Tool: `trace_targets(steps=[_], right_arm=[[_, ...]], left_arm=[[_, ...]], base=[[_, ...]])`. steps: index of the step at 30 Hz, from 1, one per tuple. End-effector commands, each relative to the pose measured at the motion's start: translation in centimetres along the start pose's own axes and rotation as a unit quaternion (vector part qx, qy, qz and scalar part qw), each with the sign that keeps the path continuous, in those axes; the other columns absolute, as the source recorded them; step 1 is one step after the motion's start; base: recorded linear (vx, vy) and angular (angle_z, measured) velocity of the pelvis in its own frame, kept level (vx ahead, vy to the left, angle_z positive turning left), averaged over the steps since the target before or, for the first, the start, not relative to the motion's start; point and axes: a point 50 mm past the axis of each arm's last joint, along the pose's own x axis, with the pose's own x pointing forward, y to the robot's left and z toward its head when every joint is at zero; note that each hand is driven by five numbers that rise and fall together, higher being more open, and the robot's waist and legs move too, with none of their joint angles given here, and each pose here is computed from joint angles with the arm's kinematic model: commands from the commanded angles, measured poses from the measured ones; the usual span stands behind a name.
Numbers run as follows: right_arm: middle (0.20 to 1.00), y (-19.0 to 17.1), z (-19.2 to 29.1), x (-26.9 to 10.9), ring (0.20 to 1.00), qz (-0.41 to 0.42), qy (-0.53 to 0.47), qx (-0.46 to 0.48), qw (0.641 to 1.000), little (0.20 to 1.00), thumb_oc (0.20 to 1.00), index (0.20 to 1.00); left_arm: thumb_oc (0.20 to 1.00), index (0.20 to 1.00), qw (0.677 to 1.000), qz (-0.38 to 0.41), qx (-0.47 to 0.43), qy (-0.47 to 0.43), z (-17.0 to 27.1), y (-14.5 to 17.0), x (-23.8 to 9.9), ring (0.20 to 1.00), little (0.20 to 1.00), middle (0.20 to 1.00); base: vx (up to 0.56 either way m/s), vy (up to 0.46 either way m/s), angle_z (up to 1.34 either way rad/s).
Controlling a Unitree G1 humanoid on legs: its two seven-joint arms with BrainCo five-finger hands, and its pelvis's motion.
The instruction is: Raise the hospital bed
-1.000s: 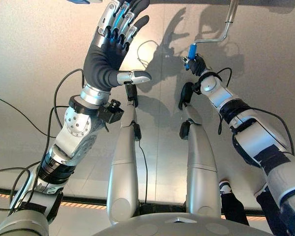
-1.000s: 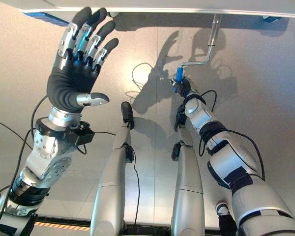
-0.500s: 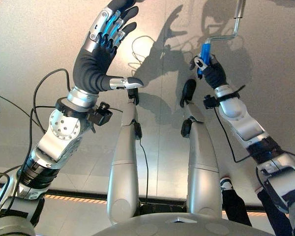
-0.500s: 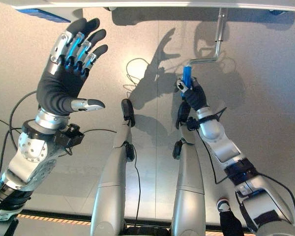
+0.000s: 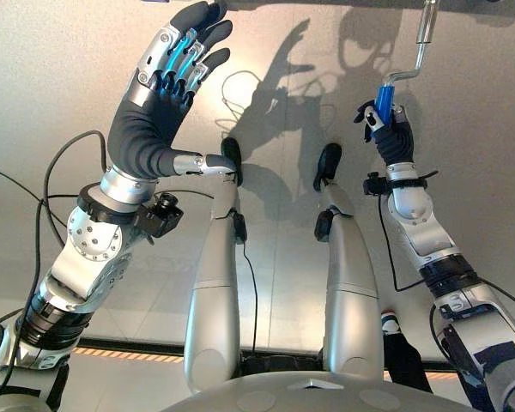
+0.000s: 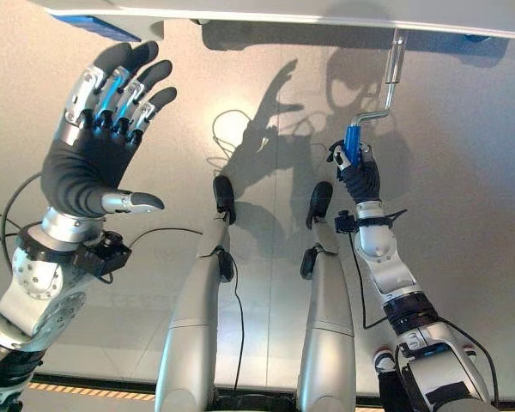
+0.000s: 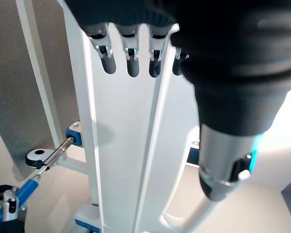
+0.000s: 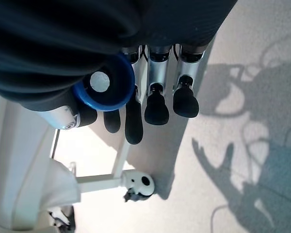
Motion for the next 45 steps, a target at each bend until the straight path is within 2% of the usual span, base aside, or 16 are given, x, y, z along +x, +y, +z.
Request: trace_targets(steps=[1, 4, 6, 12, 16, 18, 21, 28, 33, 39, 45], right_arm=[[0.2, -14.1, -1.9, 1.1, 0.2, -0.27, 0.104, -0.054, 0.956, 0.2, 0.2, 0.2], [0.2, -14.8, -3.4, 1.1, 0.2, -0.265, 0.16, -0.027, 0.95, 0.2, 0.2, 0.2], [0.2, -16.6, -4.4, 1.1, 0.2, -0.252, 0.228, -0.052, 0.939, 0.2, 0.2, 0.2], [0.2, -18.2, -4.0, 1.3, 0.2, -0.273, 0.245, -0.068, 0.928, 0.2, 0.2, 0.2], [0.2, -16.8, -3.4, 1.9, 0.2, -0.24, 0.209, -0.068, 0.946, 0.2, 0.2, 0.2], [0.2, -14.2, -1.9, 3.1, 0.2, -0.173, 0.153, -0.094, 0.968, 0.2, 0.2, 0.2], [0.2, -10.5, 0.1, 3.7, 0.2, -0.073, 0.078, -0.082, 0.991, 0.2, 0.2, 0.2], [0.2, -5.5, 0.8, 2.3, 0.2, 0.066, 0.052, -0.027, 0.996, 0.2, 0.2, 0.2], [0.2, -4.7, 2.4, 1.9, 0.2, 0.1, 0.016, 0.006, 0.995, 0.2, 0.2, 0.2], [0.2, -5.2, 4.4, 1.1, 0.2, 0.09, -0.039, 0.062, 0.993, 0.2, 0.2, 0.2], [0.2, -6.7, 6.0, -0.1, 0.2, 0.029, -0.102, 0.164, 0.981, 0.2, 0.2, 0.2]], left_arm=[[1.0, 1.0, 0.997, -0.024, -0.027, -0.066, 2.6, -0.9, 0.1, 1.0, 1.0, 1.0], [1.0, 1.0, 0.997, -0.031, -0.036, -0.062, 2.4, -1.1, 0.2, 1.0, 1.0, 1.0], [1.0, 1.0, 0.997, -0.038, -0.04, -0.047, 2.0, -1.3, 0.3, 1.0, 1.0, 1.0], [1.0, 1.0, 0.997, -0.046, -0.041, -0.046, 1.8, -1.4, 0.6, 1.0, 1.0, 1.0], [1.0, 1.0, 0.997, -0.047, -0.037, -0.054, 2.0, -1.5, 0.7, 1.0, 1.0, 1.0], [1.0, 1.0, 0.997, -0.041, -0.029, -0.06, 2.0, -1.3, 0.7, 1.0, 1.0, 1.0], [1.0, 1.0, 0.997, -0.038, -0.021, -0.066, 2.1, -1.3, 0.8, 1.0, 1.0, 1.0], [1.0, 1.0, 0.998, -0.043, -0.011, -0.046, 1.7, -1.1, 0.3, 1.0, 1.0, 1.0], [1.0, 1.0, 0.998, -0.039, -0.008, -0.038, 1.8, -0.8, 0.0, 1.0, 1.0, 1.0], [1.0, 1.0, 0.999, -0.035, -0.001, -0.039, 2.0, -0.5, -0.3, 1.0, 1.0, 1.0], [1.0, 1.0, 0.999, -0.016, 0.006, -0.047, 2.3, 0.2, -0.4, 1.0, 1.0, 1.0]], base=[[0.01, -0.012, 0.06], [0.0, -0.004, 0.01], [0.02, -0.013, 0.07], [0.0, -0.003, 0.01], [0.0, 0.0, 0.0], [0.0, 0.0, 0.0], [-0.02, -0.025, -0.04], [0.01, -0.009, -0.02], [0.01, -0.011, -0.02], [-0.02, -0.002, 0.01], [-0.01, -0.002, 0.0]])
